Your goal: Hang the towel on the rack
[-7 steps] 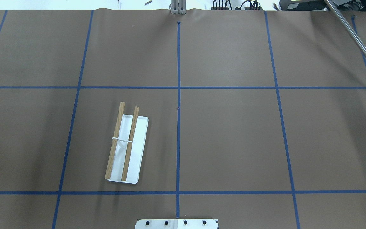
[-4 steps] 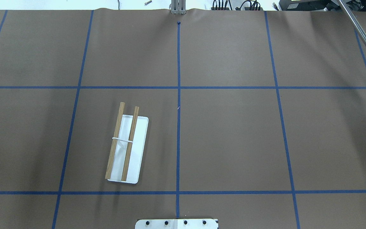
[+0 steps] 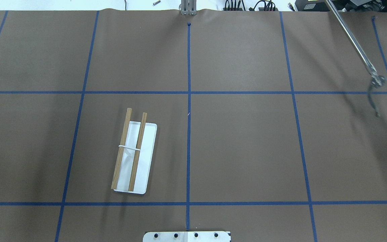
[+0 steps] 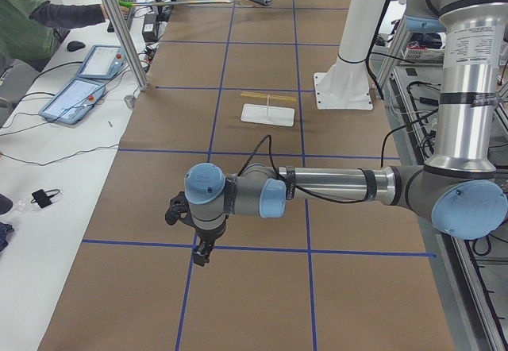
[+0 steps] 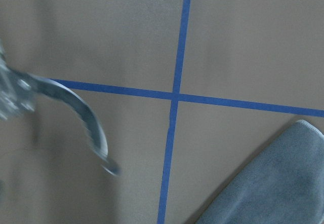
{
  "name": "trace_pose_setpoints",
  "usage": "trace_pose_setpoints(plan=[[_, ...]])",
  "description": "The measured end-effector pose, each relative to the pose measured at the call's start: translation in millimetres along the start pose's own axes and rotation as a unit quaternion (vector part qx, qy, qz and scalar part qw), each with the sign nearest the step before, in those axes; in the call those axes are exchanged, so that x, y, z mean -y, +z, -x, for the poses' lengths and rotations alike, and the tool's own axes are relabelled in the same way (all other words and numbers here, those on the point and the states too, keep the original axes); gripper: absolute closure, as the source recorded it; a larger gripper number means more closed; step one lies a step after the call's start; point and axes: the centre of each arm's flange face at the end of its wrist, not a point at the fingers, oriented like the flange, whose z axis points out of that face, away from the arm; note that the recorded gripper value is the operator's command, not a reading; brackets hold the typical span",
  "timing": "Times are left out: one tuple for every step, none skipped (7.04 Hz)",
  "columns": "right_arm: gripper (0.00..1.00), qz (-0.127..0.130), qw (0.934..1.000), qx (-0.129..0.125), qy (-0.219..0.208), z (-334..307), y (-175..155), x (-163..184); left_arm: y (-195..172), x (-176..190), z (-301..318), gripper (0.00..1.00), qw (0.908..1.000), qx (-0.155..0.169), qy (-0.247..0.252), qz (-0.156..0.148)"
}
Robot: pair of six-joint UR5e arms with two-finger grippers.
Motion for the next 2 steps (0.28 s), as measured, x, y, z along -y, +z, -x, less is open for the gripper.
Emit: trace_pose_setpoints(plan=[[0.00,0.000,1.0000,0.000,0.000,0.3,-0.4,0.3,-0.1,0.0,0.0,0.01,1.0000,0.000,0.000,0.000],[0.00,-0.001,1.0000,0.000,-0.001,1.1,-1.2,0.6,0.2,-0.1,0.1,0.01,1.0000,0.000,0.000,0.000]])
